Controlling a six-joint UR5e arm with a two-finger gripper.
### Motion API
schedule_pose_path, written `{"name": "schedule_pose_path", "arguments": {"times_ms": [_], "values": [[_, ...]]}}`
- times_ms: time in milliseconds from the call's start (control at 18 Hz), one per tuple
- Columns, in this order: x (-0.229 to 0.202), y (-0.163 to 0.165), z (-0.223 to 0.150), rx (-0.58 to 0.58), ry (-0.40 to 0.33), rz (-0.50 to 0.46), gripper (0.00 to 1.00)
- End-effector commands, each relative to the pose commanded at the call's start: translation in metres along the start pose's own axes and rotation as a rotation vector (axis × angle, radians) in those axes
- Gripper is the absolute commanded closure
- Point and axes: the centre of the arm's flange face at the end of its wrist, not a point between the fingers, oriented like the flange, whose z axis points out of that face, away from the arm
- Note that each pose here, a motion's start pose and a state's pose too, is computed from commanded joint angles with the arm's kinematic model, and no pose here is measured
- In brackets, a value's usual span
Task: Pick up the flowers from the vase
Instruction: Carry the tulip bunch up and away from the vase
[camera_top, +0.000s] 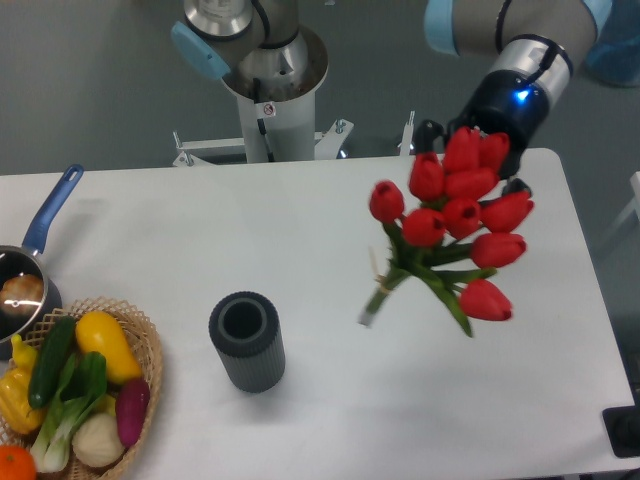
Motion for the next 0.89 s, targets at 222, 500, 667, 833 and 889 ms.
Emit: {"name": "schedule_pose_path", "arguments": {"times_ms": [222, 500, 667, 833, 889], "values": [[0.003, 0.007, 0.005, -0.113, -0.055, 0.014, 0.82], [0.003, 0.017, 0.009, -0.189, -0.077, 0.077, 0.81], [0.001, 0.033, 0.015, -0.273, -0.090, 0.147, 0.77], [-0.007, 0.047, 0.020, -0.352, -0.111, 0.138, 0.81], [-0.007, 0.050, 0.024, -0.391, -0.120, 0.141, 0.82]]}}
